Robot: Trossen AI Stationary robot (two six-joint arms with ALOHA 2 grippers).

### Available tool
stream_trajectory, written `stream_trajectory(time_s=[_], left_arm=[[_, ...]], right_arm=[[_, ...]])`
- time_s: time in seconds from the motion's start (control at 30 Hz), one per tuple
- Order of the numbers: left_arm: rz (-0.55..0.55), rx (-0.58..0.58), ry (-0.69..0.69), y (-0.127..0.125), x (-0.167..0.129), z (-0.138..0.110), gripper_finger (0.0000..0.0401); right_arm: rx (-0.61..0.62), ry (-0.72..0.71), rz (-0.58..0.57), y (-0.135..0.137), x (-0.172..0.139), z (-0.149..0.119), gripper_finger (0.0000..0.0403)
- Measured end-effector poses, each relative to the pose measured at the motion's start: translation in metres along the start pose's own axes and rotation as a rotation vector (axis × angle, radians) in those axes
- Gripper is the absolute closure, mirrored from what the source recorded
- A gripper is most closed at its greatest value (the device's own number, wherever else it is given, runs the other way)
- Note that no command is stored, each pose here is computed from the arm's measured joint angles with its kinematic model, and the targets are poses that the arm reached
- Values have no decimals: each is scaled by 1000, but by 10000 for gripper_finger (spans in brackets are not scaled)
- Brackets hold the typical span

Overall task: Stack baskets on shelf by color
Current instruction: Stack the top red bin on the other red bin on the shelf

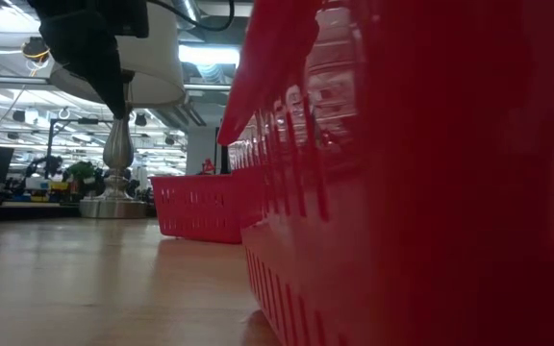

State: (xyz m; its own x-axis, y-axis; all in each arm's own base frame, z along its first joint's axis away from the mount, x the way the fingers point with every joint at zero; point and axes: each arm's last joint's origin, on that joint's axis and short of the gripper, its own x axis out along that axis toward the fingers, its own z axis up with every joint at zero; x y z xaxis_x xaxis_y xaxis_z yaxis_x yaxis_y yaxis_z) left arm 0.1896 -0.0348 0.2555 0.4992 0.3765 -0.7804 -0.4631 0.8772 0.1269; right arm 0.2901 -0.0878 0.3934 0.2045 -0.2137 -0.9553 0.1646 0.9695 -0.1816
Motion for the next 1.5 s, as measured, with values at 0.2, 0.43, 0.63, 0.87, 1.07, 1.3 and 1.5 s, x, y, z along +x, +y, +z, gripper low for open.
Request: stream_trajectory(time_s=[0.2, 0.43, 0.63, 0.87, 1.07, 1.3, 1.5], left_arm=[[-26, 25, -43, -3, 0, 5, 401], [-277, 244, -169, -30, 8, 24, 384], [-410, 297, -161, -47, 30, 31, 324], [-402, 473, -76, -72, 64, 20, 300], [-445, 516, -82, -91, 72, 21, 300], [-400, 529, -30, -100, 93, 14, 302], [-349, 553, -62, -102, 97, 15, 302]], right_arm=[[109, -64, 300, 46, -25, -7, 297], [-124, -157, 346, 99, -63, -33, 297], [6, -255, 172, 121, -89, -58, 297], [59, -366, 56, 143, -104, -76, 297], [47, -392, 55, 155, -108, -83, 297], [20, -404, 65, 163, -111, -88, 297], [-1, -410, 88, 171, -114, -93, 297]])
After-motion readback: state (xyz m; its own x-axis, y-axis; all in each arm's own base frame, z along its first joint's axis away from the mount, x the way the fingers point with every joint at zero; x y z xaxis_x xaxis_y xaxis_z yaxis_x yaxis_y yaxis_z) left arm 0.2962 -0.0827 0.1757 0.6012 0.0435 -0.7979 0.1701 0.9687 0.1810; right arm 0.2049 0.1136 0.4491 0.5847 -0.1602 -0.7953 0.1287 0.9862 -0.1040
